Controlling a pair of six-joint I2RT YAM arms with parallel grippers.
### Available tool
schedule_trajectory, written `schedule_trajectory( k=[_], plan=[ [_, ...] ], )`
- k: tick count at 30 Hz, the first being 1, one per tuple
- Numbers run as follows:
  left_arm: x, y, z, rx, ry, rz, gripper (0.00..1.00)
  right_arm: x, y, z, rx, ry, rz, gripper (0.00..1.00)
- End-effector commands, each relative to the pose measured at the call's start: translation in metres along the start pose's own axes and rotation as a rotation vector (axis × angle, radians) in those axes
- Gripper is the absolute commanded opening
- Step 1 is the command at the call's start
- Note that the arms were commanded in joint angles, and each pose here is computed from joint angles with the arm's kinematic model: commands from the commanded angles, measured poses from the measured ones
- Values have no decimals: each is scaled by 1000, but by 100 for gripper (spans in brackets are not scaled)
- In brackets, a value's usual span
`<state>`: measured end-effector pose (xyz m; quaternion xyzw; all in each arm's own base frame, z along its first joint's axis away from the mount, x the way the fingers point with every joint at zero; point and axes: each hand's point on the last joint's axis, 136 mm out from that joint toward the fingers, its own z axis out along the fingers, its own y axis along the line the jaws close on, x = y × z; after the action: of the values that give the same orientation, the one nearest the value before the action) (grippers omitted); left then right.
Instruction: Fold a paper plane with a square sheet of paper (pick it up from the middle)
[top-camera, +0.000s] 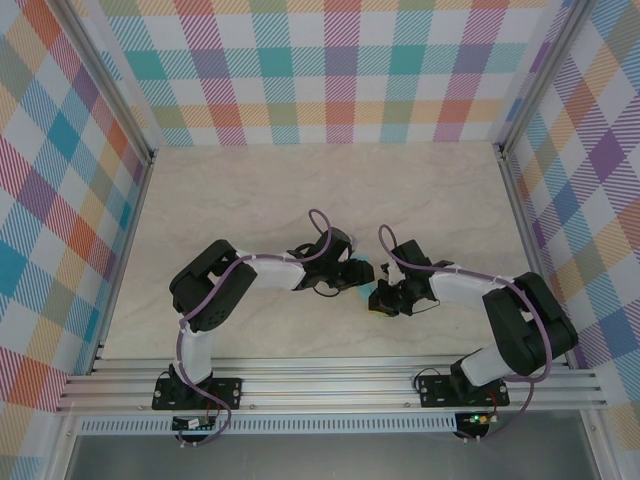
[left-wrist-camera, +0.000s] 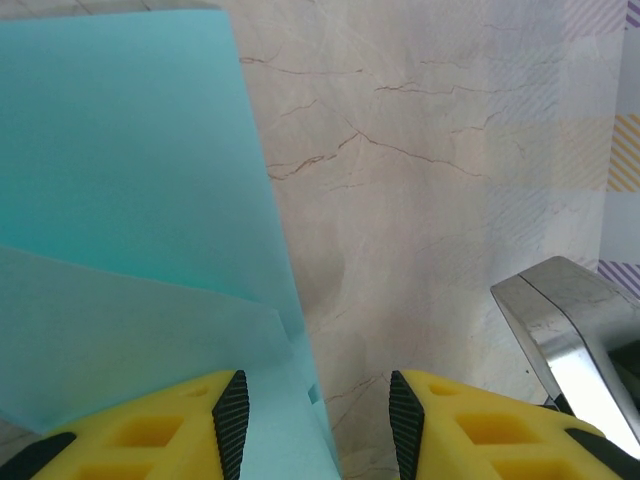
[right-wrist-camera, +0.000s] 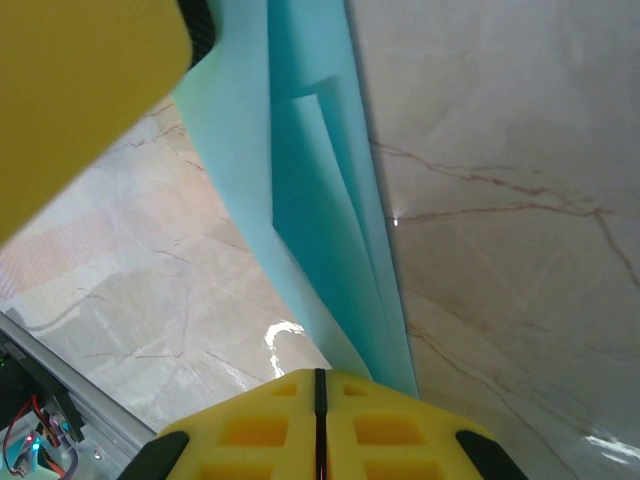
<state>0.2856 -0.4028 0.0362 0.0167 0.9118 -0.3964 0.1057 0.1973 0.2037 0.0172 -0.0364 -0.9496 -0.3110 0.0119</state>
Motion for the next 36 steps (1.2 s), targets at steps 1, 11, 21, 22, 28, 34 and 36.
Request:
schedule_trajectory(
  k=[1,11,21,22,28,34,36],
  plan=[
    [13,19,11,-53,54,-6,44,7,-18,5,59,18,25,9],
    [13,19,11,-54,56,-4,43,15,-18,0,31,13,46,10],
    [16,22,11,-60,66,-4,43,21,-42,-3,120,3,94,10],
    [15,21,11,-58,65,-2,43,23,-47,-2,140,12,106,10],
    [15,21,11,-60,67,-2,43,30,-60,1,185,34,141,9],
    [14,19,12,-55,65,2,43,18,-29,-15,81,-18,76,9],
    [13,18,11,-52,63,3,43,11,-12,-21,23,-41,42,10]
  ],
)
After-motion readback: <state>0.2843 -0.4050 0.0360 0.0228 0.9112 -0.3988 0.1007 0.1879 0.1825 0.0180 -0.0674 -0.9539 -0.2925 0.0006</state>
